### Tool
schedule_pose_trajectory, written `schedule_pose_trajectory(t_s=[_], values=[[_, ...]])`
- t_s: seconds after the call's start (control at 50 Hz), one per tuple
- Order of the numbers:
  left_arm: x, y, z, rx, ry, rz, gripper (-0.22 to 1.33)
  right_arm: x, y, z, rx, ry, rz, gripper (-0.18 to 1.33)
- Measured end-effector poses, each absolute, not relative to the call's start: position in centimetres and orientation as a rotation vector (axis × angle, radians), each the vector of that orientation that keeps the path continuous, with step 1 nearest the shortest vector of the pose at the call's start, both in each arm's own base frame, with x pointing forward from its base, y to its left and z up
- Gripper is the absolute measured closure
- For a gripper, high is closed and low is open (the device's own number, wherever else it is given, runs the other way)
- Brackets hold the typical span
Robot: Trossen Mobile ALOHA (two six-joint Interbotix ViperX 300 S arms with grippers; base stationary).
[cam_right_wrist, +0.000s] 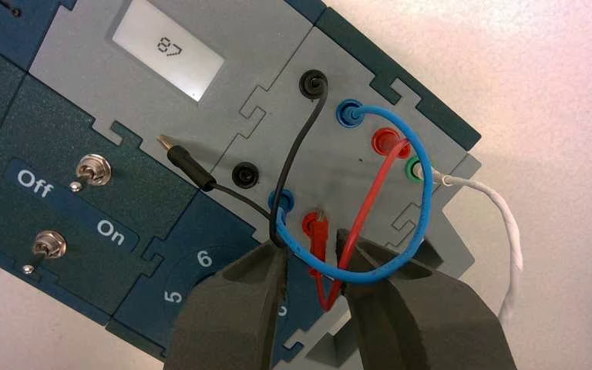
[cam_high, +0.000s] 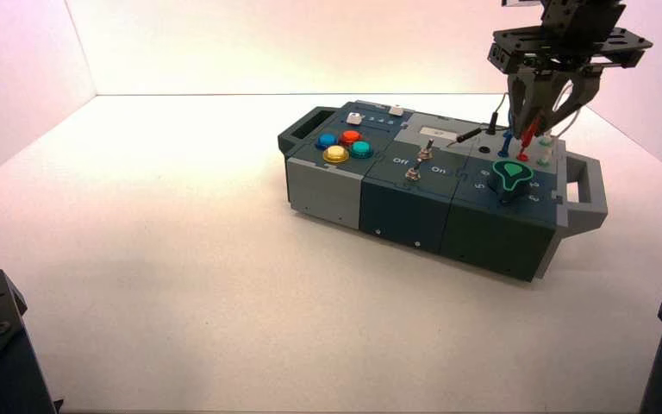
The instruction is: Insert the red wire.
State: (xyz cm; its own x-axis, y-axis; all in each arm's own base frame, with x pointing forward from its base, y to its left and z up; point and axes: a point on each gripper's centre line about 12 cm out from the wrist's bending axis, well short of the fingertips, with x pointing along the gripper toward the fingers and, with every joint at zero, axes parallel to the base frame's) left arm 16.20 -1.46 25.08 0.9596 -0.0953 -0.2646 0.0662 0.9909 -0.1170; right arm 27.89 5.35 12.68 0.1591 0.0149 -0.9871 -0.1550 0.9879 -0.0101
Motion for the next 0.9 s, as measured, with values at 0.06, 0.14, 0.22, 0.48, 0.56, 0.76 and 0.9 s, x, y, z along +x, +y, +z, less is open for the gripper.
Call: schedule_pose_trajectory(t_s=[0.06, 0.14, 0.22, 0.48, 0.56, 0.76, 0.9], values=[[16.20, -1.47, 25.12, -0.108, 0.273, -0.082, 1.27, 27.91, 5.35, 12.68, -0.119, 1.405, 0.123, 0.42], [16.21, -1.44, 25.12, -0.108, 0.273, -0.081, 1.27, 27.91, 5.35, 12.68, -0.119, 1.405, 0.123, 0.42], [16.21, -1.46, 25.14, -0.108, 0.272, -0.082, 1.27, 27.98, 5.32, 12.59, -0.118, 1.407, 0.122, 0.42], [16.18, -1.46, 25.15, -0.108, 0.272, -0.082, 1.27, 28.08, 4.59, 12.29, -0.106, 1.416, 0.100, 0.42], [16.15, -1.46, 25.22, -0.108, 0.267, -0.082, 1.27, 28.13, 4.59, 12.24, -0.108, 1.418, 0.100, 0.42], [16.08, -1.43, 25.31, -0.106, 0.261, -0.081, 1.27, 28.18, 4.56, 12.08, -0.107, 1.419, 0.098, 0.42], [16.08, -1.43, 25.31, -0.108, 0.261, -0.081, 1.27, 28.41, 4.58, 12.05, -0.108, 1.419, 0.098, 0.42]])
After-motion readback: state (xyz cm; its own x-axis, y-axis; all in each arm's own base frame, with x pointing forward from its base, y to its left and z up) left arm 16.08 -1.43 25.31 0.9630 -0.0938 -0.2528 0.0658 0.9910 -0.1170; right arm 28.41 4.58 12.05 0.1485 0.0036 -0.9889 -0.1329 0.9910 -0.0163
